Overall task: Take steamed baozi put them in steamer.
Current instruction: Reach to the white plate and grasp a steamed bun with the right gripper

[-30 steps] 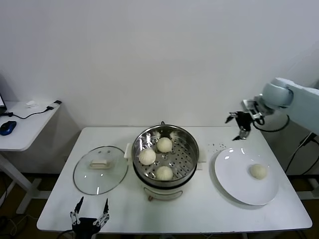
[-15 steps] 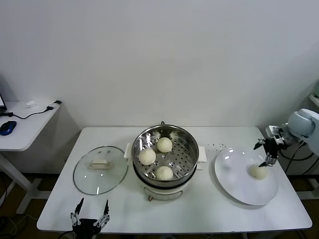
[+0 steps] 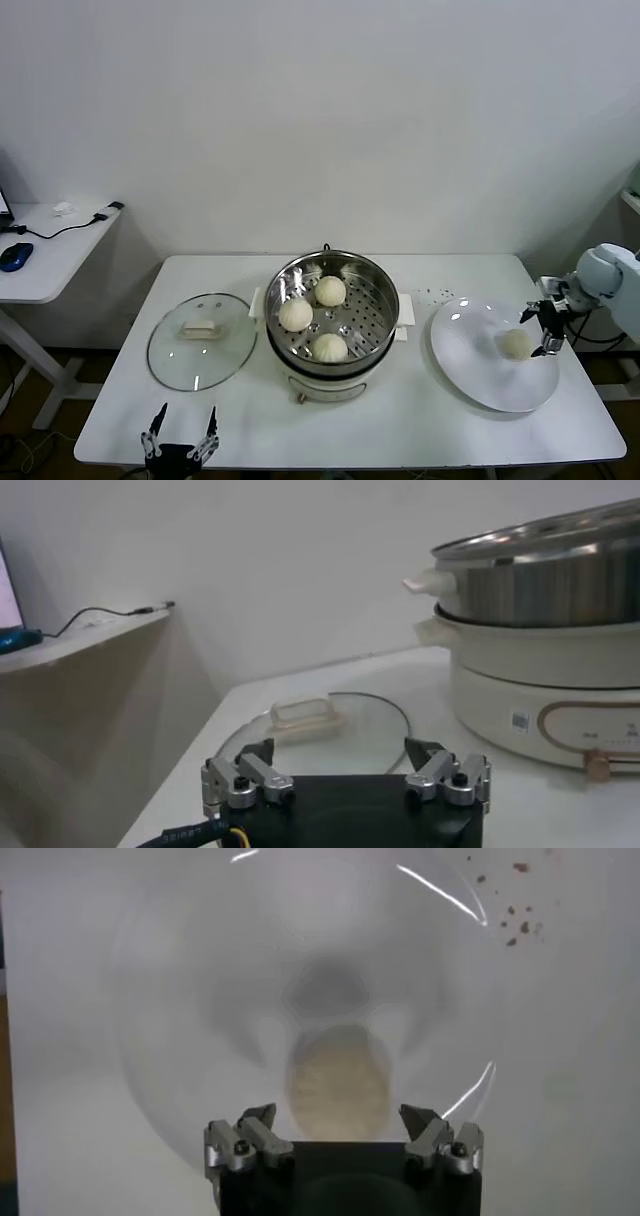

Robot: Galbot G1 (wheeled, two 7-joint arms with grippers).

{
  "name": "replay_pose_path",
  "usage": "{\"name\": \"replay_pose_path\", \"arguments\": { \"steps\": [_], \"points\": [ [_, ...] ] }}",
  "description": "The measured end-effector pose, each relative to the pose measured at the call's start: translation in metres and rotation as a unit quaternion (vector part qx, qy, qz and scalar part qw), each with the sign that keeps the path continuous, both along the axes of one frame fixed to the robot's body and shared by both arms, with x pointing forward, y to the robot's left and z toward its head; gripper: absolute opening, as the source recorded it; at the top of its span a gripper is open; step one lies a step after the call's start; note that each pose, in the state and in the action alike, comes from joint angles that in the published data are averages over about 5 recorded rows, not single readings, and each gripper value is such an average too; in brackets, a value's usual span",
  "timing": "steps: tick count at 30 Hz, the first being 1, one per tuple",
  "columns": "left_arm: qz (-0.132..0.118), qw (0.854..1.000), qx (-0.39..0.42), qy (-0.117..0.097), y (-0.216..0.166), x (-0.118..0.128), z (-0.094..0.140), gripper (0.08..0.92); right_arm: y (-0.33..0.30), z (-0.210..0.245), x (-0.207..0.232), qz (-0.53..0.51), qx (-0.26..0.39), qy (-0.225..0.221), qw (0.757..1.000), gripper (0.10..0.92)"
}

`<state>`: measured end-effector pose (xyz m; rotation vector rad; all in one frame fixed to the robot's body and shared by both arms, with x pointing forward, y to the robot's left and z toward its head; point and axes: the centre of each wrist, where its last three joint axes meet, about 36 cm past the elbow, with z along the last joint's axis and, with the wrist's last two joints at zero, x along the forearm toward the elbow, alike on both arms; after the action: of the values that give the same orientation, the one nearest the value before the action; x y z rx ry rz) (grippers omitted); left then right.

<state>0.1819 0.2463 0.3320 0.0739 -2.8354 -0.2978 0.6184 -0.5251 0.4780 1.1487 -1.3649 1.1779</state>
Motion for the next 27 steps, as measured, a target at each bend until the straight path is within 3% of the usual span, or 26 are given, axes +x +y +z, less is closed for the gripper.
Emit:
{"name": "replay_pose_path", "arguments": {
  "steps": [10,18,27],
  "points": [
    [0.001,1.0,0.001,0.004,0.0,0.001,-0.003,0.823,0.011,-0.021,0.013,0.02,-0.015,0.011,1.0,0.82],
    [0.001,1.0,0.001,0.006,-0.001,0.001,-0.005,0.823,0.014,-0.027,0.016,0.026,-0.019,0.02,0.999,0.665],
    [0.001,1.0,0.001,0.006,-0.001,0.001,-0.005,0.823,0.014,-0.022,0.019,0.025,-0.017,0.019,0.999,0.574]
  ]
}}
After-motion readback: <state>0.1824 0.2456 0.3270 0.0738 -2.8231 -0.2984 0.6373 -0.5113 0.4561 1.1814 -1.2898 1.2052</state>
